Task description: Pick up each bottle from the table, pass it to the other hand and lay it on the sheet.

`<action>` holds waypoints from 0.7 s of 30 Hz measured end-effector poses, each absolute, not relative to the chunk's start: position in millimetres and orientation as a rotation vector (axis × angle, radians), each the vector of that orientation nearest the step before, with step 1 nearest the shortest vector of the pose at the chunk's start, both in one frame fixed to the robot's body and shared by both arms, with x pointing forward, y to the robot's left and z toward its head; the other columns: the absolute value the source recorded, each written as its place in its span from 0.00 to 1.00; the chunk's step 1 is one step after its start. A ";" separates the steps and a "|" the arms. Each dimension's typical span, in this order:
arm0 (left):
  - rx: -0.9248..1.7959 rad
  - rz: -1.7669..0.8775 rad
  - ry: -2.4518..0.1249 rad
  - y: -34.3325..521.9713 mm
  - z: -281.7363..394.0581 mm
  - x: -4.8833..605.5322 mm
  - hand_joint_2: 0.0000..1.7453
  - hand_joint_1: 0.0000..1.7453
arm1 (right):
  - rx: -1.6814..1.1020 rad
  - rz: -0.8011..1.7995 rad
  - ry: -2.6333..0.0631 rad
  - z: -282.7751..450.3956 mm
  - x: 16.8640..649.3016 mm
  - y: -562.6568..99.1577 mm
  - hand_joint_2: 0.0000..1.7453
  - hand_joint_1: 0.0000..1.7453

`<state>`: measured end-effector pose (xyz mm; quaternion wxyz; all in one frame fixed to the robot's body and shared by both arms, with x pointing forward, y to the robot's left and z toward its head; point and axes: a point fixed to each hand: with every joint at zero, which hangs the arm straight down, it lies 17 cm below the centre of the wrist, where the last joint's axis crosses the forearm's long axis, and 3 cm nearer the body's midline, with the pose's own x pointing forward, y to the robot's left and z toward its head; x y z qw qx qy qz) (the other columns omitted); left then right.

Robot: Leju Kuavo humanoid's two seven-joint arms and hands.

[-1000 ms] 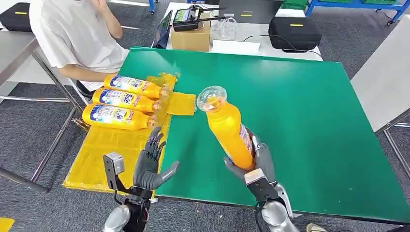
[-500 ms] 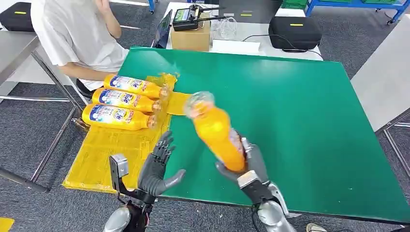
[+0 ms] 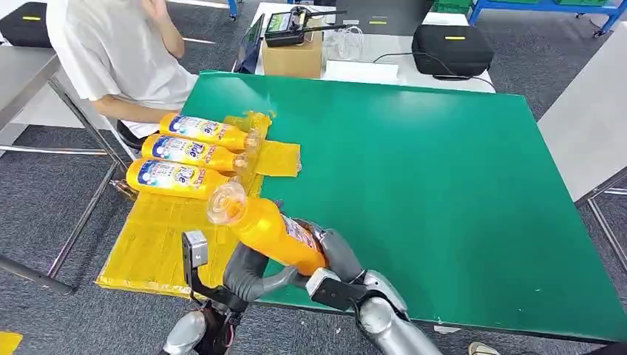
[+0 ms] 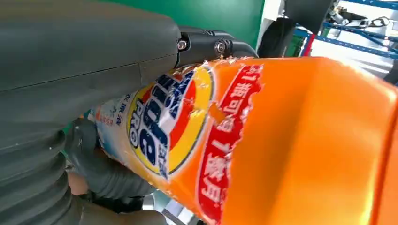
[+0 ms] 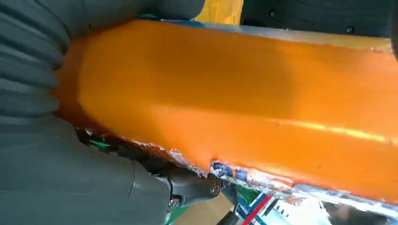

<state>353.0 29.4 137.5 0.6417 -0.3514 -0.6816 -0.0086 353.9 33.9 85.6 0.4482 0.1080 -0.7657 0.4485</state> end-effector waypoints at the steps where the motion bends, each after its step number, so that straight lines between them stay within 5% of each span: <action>1: -0.801 -0.016 -1.550 29.6 136.4 353.4 1.00 0.00 | 0.267 1.119 -1.888 83.4 353.8 34.8 1.00 0.99; 11: -0.783 0.015 -1.532 33.9 130.5 357.3 1.00 0.00 | 0.277 1.175 -1.852 73.3 351.7 44.5 1.00 0.95; 12: -0.778 0.024 -1.523 34.8 128.7 358.2 1.00 0.26 | 0.273 1.182 -1.846 71.8 351.9 45.1 1.00 0.82; 13: -0.773 0.035 -1.517 35.9 127.3 359.3 1.00 1.00 | 0.272 1.186 -1.842 71.1 351.9 46.0 1.00 0.74; 14: -0.764 0.053 -1.507 37.8 124.9 361.3 1.00 1.00 | 0.271 1.191 -1.836 69.5 351.4 46.8 1.00 0.66; 15: -0.756 0.075 -1.496 39.6 122.9 363.4 1.00 1.00 | 0.271 1.194 -1.831 68.4 350.7 47.9 1.00 0.24; 16: -0.749 0.098 -1.486 41.0 121.2 365.6 1.00 1.00 | 0.273 1.199 -1.825 66.7 349.5 49.2 1.00 0.00; 17: -0.748 0.116 -1.477 42.3 120.2 366.9 1.00 1.00 | 0.271 1.200 -1.819 65.5 349.5 49.6 1.00 0.00; 18: -0.750 0.133 -1.466 43.5 118.9 367.9 1.00 1.00 | 0.268 1.204 -1.815 64.6 349.3 50.5 0.00 0.00; 21: -0.771 0.197 -1.450 47.5 121.5 373.1 1.00 1.00 | 0.238 1.214 -1.819 63.2 348.7 53.7 0.00 0.00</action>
